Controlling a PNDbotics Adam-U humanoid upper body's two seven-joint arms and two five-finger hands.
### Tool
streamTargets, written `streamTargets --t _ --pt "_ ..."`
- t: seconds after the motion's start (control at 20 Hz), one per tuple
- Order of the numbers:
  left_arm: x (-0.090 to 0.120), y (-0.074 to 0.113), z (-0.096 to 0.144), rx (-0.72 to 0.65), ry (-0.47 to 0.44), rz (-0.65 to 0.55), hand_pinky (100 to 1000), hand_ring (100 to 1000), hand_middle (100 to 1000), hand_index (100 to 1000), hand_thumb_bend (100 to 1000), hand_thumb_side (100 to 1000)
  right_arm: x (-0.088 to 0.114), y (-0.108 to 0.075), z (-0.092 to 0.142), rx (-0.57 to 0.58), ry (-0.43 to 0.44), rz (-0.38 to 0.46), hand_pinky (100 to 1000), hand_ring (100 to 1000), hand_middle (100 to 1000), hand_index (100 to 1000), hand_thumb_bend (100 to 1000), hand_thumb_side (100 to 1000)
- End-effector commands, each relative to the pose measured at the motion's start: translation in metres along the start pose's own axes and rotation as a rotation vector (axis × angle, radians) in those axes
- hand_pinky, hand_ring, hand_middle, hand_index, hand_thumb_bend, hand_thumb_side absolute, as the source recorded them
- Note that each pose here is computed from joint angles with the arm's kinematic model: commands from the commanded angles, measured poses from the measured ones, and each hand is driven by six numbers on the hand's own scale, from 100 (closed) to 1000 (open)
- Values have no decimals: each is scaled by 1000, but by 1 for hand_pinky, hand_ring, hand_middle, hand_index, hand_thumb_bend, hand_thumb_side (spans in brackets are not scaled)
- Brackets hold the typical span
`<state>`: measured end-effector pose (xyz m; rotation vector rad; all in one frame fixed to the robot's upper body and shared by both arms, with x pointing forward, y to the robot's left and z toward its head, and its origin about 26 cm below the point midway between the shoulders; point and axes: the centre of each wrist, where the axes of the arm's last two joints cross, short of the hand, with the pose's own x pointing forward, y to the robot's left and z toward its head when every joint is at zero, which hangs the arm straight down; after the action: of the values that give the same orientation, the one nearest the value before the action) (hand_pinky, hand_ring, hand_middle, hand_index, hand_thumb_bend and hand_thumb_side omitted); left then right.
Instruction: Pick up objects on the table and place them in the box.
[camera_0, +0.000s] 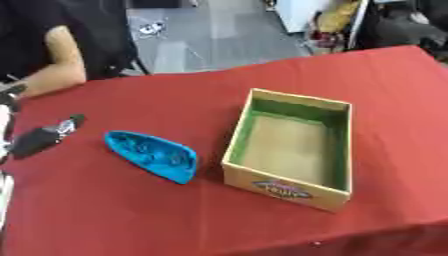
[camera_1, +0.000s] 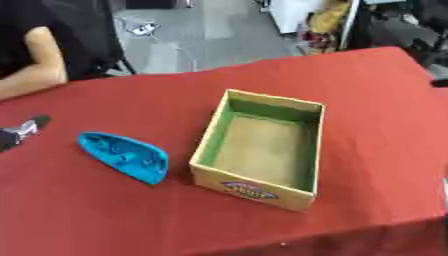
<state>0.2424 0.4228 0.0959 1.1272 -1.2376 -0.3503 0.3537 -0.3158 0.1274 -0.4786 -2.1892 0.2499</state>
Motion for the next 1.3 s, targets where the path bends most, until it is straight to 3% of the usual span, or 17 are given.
streamTargets --t 0.05,0.5,0.6,0.65,0.7,1.0,1.3 --pt "4 8 -3 17 -26 -16 815 852 947 974 975 512 5 -8 -6 -2 -26 20 602 807 828 996 458 963" --pt "3 10 -4 -2 -32 -41 830 862 948 980 971 514 5 -8 -6 -2 -27 20 602 807 828 995 458 963" --pt "4 17 -8 -46 -47 -105 846 878 959 992 975 516 5 -8 -6 -1 -27 21 602 807 828 996 458 962" --pt "6 21 -10 -71 -58 -142 858 890 966 1000 975 559 5 -8 -6 0 -26 22 602 807 829 996 460 960" --pt "9 28 -14 -110 -79 -209 869 901 972 1000 1000 503 5 -8 -6 4 -25 23 602 807 829 996 458 962" --pt "43 58 -39 -330 -197 -522 901 940 977 1000 1000 484 4 -8 -5 23 -22 27 602 807 829 996 459 962" --pt "77 69 -59 -455 -300 -641 914 951 973 1000 1000 457 3 -6 -5 33 -22 22 602 808 829 996 459 961"
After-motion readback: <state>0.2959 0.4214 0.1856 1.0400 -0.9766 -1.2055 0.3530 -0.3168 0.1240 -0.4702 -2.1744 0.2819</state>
